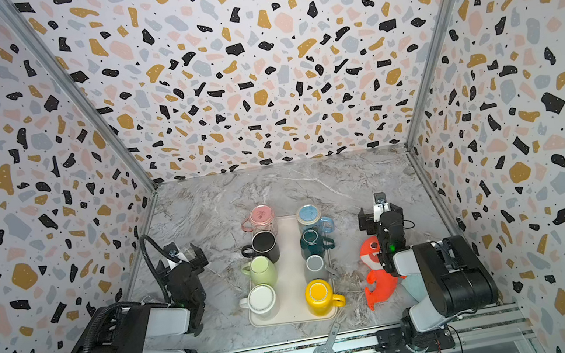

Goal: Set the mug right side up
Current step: 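Raise both arms from rest and move the right gripper toward the tray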

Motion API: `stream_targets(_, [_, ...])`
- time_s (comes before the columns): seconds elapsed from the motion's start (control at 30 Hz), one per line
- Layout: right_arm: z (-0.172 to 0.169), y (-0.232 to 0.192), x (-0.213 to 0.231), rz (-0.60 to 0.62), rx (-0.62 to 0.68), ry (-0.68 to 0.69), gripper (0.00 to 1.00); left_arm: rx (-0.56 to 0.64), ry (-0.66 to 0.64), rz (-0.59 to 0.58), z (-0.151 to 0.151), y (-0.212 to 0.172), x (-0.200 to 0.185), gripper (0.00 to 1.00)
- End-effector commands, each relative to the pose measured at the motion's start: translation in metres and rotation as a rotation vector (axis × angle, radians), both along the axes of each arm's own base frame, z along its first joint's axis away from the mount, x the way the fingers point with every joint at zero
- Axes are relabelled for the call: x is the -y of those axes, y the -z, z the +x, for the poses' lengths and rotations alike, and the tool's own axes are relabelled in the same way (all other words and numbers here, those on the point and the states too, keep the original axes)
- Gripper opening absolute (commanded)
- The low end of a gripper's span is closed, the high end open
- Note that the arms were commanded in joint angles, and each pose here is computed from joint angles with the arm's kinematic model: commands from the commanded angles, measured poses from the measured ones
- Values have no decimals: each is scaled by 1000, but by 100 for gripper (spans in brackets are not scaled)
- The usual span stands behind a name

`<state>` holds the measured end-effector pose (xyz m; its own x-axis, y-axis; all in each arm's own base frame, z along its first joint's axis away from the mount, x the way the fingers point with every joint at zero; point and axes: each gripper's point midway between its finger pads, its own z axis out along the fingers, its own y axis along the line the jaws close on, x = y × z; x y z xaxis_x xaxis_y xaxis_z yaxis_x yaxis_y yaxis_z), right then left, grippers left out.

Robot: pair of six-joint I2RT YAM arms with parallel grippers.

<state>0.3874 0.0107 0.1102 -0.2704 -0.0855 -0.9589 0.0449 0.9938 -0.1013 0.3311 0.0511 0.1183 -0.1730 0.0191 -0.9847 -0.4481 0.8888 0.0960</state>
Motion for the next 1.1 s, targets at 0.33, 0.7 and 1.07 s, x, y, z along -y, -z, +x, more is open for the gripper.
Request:
stream_targets(0.33, [80, 87, -25, -39, -504, -96, 99, 84, -7, -20, 4, -20, -1, 100])
stream_targets(0.7, [80, 84, -35, 47, -517, -217, 99, 81, -5, -18, 4, -19, -1, 95])
stream_targets(1.07, [54, 30, -10, 13, -267, -54, 99, 82, -5, -21, 5, -19, -1, 100])
